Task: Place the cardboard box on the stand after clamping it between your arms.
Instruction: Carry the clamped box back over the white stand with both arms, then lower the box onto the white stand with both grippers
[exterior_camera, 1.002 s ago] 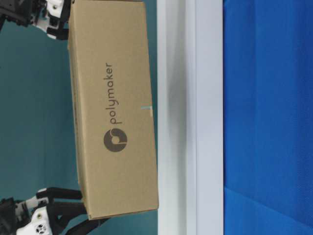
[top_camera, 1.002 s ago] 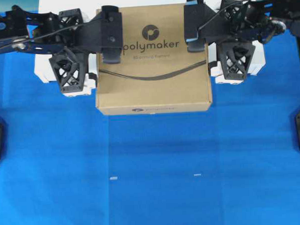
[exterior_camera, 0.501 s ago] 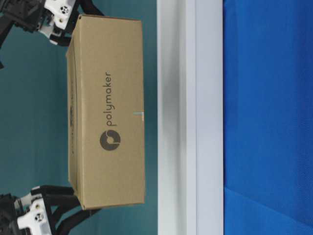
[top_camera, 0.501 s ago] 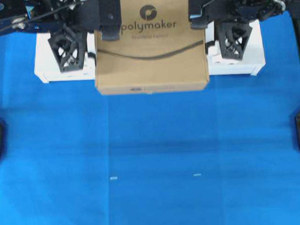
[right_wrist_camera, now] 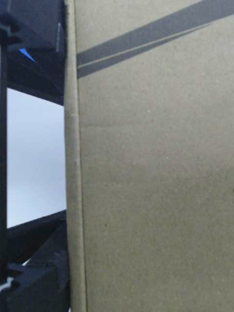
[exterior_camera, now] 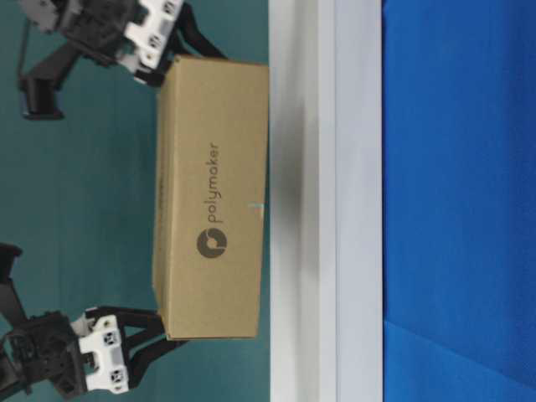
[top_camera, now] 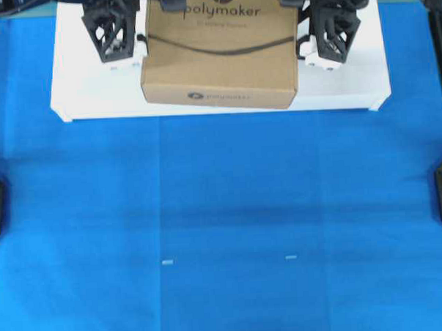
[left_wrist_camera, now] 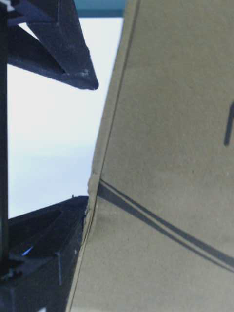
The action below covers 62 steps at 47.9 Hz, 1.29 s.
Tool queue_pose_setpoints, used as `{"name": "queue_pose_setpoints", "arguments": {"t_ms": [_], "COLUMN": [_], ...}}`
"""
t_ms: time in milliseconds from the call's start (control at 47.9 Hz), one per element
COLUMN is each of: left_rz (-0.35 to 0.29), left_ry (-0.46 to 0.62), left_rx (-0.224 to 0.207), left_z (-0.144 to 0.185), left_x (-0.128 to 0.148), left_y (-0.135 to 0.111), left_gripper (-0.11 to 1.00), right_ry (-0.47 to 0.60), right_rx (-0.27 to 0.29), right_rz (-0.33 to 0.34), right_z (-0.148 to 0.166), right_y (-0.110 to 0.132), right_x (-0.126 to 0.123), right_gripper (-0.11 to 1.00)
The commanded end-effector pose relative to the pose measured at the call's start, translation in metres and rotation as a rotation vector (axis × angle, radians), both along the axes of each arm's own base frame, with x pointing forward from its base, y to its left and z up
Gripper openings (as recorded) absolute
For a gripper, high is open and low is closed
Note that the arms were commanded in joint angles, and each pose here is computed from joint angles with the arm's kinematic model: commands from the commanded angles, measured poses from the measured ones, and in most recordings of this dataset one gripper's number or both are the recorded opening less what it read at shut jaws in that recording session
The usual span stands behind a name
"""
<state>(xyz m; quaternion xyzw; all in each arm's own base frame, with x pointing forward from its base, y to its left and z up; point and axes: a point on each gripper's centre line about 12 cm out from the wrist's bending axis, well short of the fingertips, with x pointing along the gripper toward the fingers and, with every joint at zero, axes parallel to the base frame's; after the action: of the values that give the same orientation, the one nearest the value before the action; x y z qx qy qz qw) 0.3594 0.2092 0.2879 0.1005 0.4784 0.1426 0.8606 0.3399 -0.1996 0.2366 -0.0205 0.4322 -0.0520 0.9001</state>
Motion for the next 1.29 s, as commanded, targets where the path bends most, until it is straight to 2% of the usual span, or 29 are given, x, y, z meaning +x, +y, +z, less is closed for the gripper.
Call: {"name": "queue_pose_setpoints", "arguments": {"t_ms": [0, 125, 292, 376, 731, 918, 1023, 1273], "left_rz": [-0.028, -0.011, 0.001, 0.006, 0.045, 0.059, 0.063, 0.061], "left_ry": [-0.364, -0.373, -0.344, -0.340, -0.321, -0.269, -0.246, -0.201], "left_rx": [0.128, 0.135, 0.122, 0.119, 0.121, 0.081, 0.060, 0.038], "left_z": [0.056, 0.045, 0.026, 0.020, 0.010, -0.011, -0.023, -0.040], "left_x": [0.053, 0.059, 0.064, 0.066, 0.057, 0.050, 0.046, 0.030], "left_y": [0.004, 0.016, 0.026, 0.029, 0.047, 0.045, 0.041, 0.031], "left_gripper": [0.87, 0.87, 0.87, 0.87, 0.87, 0.87, 0.87, 0.87], "right_ry": [-0.287, -0.274, -0.228, -0.219, -0.191, -0.125, -0.101, -0.069], "right_rx": [-0.022, -0.033, -0.004, -0.020, 0.041, 0.075, 0.067, 0.059], "right_rz": [-0.034, -0.019, 0.038, 0.056, 0.047, 0.074, 0.109, 0.102], "right_z": [0.062, 0.058, 0.054, 0.051, 0.029, 0.001, -0.008, -0.017], "right_y": [0.003, -0.014, -0.031, -0.038, -0.052, -0.053, -0.051, -0.056], "right_x": [0.042, 0.045, 0.044, 0.045, 0.044, 0.040, 0.037, 0.027], "right_gripper": [0.98, 0.98, 0.99, 0.98, 0.98, 0.98, 0.98, 0.98]}}
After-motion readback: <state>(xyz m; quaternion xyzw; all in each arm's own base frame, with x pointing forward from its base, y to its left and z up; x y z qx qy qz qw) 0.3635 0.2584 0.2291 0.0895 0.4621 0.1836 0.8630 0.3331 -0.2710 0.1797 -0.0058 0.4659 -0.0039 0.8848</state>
